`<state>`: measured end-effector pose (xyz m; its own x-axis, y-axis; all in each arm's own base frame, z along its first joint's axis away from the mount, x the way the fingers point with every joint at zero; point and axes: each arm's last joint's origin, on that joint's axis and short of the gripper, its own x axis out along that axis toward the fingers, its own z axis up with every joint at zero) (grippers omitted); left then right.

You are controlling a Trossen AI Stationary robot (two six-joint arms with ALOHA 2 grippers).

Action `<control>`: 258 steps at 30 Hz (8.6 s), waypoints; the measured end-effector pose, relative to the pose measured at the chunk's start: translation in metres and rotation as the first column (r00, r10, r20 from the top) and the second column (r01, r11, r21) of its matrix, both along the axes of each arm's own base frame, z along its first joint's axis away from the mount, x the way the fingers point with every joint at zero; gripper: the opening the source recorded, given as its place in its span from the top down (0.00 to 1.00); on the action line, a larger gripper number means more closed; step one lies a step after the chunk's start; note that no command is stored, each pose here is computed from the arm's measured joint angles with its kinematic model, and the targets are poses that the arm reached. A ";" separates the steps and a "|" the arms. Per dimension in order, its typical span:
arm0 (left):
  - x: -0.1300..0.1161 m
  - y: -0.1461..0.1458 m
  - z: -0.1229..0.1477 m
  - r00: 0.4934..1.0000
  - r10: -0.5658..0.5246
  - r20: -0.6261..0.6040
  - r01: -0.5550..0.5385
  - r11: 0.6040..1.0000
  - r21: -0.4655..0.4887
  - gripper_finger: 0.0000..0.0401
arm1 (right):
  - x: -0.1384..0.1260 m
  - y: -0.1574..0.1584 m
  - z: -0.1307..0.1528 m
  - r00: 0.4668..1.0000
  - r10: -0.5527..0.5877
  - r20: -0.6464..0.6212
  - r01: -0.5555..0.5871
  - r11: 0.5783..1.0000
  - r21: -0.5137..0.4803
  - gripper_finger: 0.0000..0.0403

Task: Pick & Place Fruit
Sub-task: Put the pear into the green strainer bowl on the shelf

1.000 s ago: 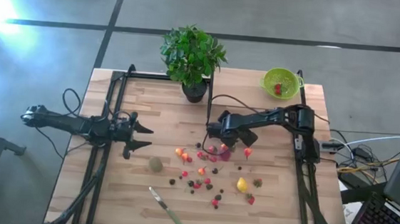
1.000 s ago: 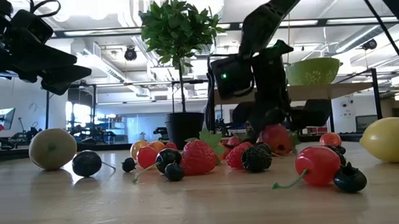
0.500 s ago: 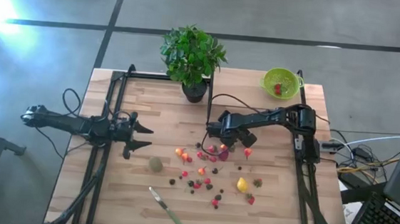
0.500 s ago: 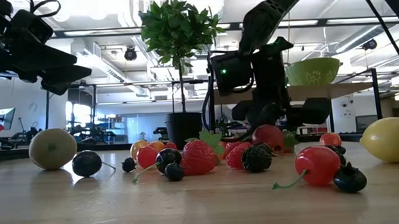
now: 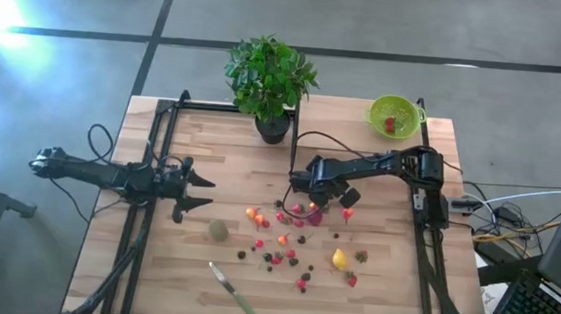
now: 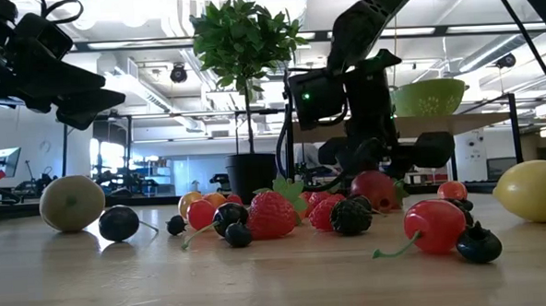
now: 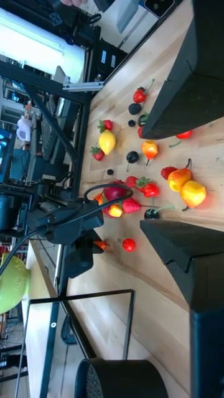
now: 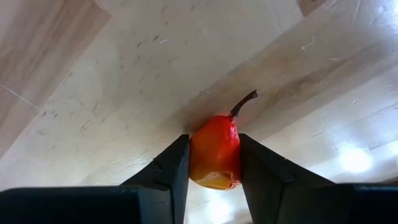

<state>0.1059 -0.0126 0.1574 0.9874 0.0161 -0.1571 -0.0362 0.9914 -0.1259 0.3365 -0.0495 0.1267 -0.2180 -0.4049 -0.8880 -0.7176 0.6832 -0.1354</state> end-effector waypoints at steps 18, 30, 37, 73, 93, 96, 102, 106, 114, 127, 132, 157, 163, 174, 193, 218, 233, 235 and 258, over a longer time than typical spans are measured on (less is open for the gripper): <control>0.000 0.000 0.000 1.000 0.000 0.000 0.000 1.000 0.000 0.43 | -0.007 0.012 0.045 0.988 -0.034 0.151 0.029 0.999 0.038 0.71; 0.000 0.000 0.000 1.000 -0.001 0.000 0.001 1.000 0.000 0.43 | -0.040 0.023 0.141 0.852 -0.142 0.504 0.093 0.988 0.122 0.74; 0.000 0.000 0.000 1.000 0.000 -0.001 0.000 1.000 0.000 0.43 | -0.076 0.020 0.193 0.651 -0.254 0.716 0.245 0.962 0.118 0.71; 0.000 0.000 0.000 1.000 0.000 -0.001 0.000 1.000 0.000 0.43 | -0.184 -0.123 0.210 -0.197 -0.723 0.662 0.870 0.182 0.458 0.72; 0.000 0.000 0.000 1.000 0.000 -0.001 0.000 1.000 0.000 0.43 | -0.182 -0.131 0.205 -0.141 -0.767 0.626 0.903 0.160 0.400 0.53; 0.000 0.000 0.000 1.000 0.000 -0.001 0.000 1.000 0.000 0.43 | -0.183 -0.130 0.213 -0.163 -0.754 0.637 0.894 0.160 0.418 0.48; 0.000 0.000 0.000 1.000 0.000 -0.001 0.000 1.000 0.000 0.43 | -0.184 -0.120 0.229 -0.189 -0.778 0.600 0.837 0.191 0.512 0.42; 0.000 0.000 0.000 1.000 0.000 -0.001 0.000 1.000 0.000 0.43 | -0.180 -0.106 0.238 -0.201 -0.829 0.522 0.747 0.214 0.629 0.43; 0.000 0.000 0.000 1.000 -0.001 -0.001 0.001 1.000 0.000 0.43 | -0.167 -0.071 0.246 -0.139 -0.845 0.516 0.679 0.298 0.671 0.50; 0.000 0.000 0.000 1.000 0.000 -0.001 0.000 1.000 0.000 0.43 | -0.134 -0.007 0.245 0.023 -0.860 0.510 0.571 0.431 0.699 0.59; 0.000 0.000 0.000 1.000 0.000 -0.001 0.000 1.000 0.000 0.43 | -0.125 0.019 0.240 0.074 -0.852 0.519 0.528 0.475 0.704 0.62; 0.000 0.000 0.000 1.000 0.000 -0.001 0.000 1.000 0.000 0.43 | -0.118 0.106 0.169 0.239 -0.830 0.503 0.452 0.554 0.699 0.71; 0.000 0.000 0.000 1.000 0.000 -0.001 0.000 1.000 0.000 0.43 | -0.125 0.110 0.143 0.171 -0.854 0.490 0.546 0.497 0.675 0.75; 0.000 0.000 0.000 1.000 0.000 -0.001 0.000 1.000 0.000 0.43 | -0.136 0.103 0.099 0.088 -0.863 0.497 0.655 0.426 0.624 0.71; 0.000 0.000 0.000 1.000 0.000 -0.001 0.000 1.000 0.000 0.43 | -0.137 0.088 0.049 -0.043 -0.881 0.472 0.618 0.348 0.705 0.33; 0.000 0.000 0.000 1.000 0.000 -0.001 0.000 1.000 0.000 0.43 | -0.154 0.073 0.002 -0.155 -0.887 0.435 0.583 0.274 0.765 0.31; 0.000 0.000 0.000 1.000 0.000 -0.001 0.000 1.000 0.000 0.43 | -0.162 0.071 -0.011 -0.185 -0.889 0.420 0.571 0.250 0.782 0.41; 0.000 0.000 0.000 1.000 0.000 -0.001 0.000 1.000 0.000 0.43 | -0.162 0.071 -0.011 -0.185 -0.888 0.421 0.572 0.251 0.781 0.44; 0.000 0.000 0.000 1.000 0.000 -0.001 0.000 1.000 0.000 0.43 | -0.162 0.072 -0.011 -0.183 -0.896 0.404 0.565 0.240 0.789 0.68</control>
<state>0.1059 -0.0126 0.1574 0.9873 0.0162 -0.1579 -0.0364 0.9914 -0.1258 0.1748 0.0223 0.1155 0.5251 -0.2328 -0.8186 0.6262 0.7570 0.1864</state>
